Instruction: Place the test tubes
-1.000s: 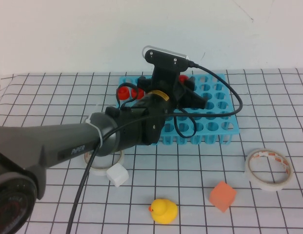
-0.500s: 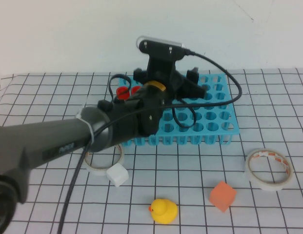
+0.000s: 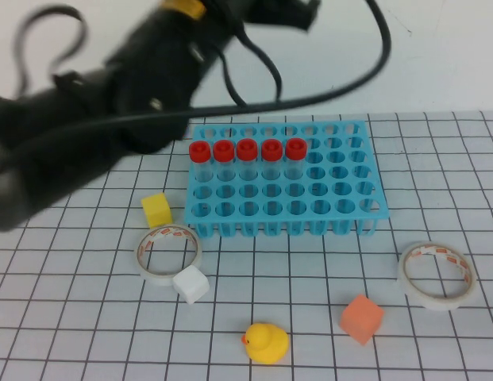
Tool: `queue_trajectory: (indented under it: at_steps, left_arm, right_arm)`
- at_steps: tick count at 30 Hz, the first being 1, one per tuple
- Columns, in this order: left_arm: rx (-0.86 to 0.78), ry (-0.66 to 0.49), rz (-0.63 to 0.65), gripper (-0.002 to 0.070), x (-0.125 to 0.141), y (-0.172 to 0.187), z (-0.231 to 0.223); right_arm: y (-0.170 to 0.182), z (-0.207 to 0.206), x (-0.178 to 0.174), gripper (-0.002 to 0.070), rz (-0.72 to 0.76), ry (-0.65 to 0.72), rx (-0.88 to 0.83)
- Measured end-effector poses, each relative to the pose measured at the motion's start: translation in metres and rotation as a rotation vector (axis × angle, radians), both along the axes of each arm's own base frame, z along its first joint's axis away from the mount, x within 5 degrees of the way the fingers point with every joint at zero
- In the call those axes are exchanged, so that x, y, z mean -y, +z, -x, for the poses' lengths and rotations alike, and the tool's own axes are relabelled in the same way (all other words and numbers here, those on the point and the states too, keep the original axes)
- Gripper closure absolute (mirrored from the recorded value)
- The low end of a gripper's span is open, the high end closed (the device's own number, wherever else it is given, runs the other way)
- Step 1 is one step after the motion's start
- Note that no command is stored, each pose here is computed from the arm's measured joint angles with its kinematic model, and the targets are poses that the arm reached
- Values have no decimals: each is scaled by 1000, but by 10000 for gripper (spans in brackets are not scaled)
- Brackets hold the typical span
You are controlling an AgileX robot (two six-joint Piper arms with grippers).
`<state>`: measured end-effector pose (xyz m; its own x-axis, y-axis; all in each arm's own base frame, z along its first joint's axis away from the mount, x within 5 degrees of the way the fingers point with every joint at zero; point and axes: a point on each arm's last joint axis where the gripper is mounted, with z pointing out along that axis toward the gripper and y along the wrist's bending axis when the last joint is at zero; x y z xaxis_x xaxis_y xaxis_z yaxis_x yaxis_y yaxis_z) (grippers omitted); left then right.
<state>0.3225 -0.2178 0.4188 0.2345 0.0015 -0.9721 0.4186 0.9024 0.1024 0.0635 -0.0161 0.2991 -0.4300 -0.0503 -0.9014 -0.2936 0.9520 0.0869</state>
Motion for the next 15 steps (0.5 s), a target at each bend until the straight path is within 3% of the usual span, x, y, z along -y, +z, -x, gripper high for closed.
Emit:
queue_trajectory:
  at_steps: [4,15]
  left_arm:
    - [106,10,59,552,-22,43,29]
    - [128,10,79,669,-29,54,38]
  right_arm:
    - [0,0,0,678,0,0,0]
    - [0,0,0,678,0,0,0]
